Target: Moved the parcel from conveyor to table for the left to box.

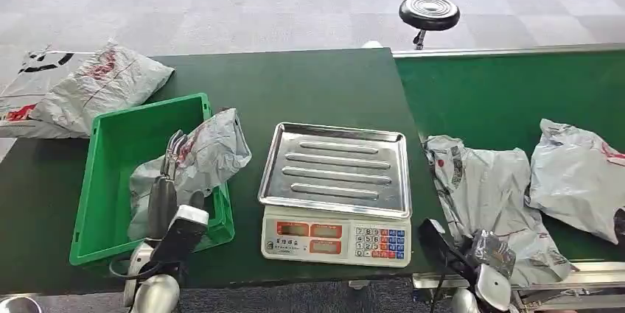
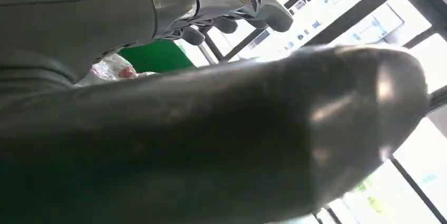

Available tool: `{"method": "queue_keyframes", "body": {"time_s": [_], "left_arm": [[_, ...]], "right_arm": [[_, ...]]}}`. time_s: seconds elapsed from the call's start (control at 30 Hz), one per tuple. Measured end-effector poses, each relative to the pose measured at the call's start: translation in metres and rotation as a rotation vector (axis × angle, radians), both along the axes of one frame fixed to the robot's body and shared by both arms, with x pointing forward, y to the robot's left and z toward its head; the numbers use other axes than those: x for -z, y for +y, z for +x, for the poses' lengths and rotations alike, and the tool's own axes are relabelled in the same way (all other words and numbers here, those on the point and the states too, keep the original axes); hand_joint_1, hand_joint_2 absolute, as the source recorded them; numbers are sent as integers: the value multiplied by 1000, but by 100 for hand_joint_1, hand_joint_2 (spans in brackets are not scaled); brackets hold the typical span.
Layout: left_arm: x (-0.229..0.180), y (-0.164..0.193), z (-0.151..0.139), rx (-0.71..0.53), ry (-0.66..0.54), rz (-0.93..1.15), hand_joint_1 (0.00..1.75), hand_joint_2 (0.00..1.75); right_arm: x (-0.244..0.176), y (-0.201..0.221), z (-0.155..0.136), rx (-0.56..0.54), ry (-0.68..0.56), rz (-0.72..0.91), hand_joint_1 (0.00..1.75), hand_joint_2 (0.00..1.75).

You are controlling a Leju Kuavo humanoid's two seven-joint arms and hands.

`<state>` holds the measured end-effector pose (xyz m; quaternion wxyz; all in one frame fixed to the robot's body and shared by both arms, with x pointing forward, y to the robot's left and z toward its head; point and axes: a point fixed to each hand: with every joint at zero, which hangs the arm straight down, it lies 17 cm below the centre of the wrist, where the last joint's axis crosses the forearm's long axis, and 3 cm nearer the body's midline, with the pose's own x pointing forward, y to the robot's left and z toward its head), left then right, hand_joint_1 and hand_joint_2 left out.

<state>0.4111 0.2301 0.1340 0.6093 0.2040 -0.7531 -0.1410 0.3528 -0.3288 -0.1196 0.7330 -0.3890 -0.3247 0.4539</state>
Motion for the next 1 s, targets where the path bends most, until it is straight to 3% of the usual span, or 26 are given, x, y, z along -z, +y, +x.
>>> {"method": "queue_keyframes", "body": {"time_s": [0.1,0.2,0.3,1.0], "left_arm": [[0,-2,-1,0,-1,11,0,0],[-2,-4,-5,2,-10,17,0,0],[-4,-6,-8,5,-15,13,0,0],[-5,-9,-10,4,-18,4,0,0]], "right_arm": [[-15,0,10,11,-98,1,175,175],[-54,1,20,22,-300,7,175,175],[-84,7,26,18,-392,21,175,175],[-117,8,28,38,-478,31,175,175]]}}
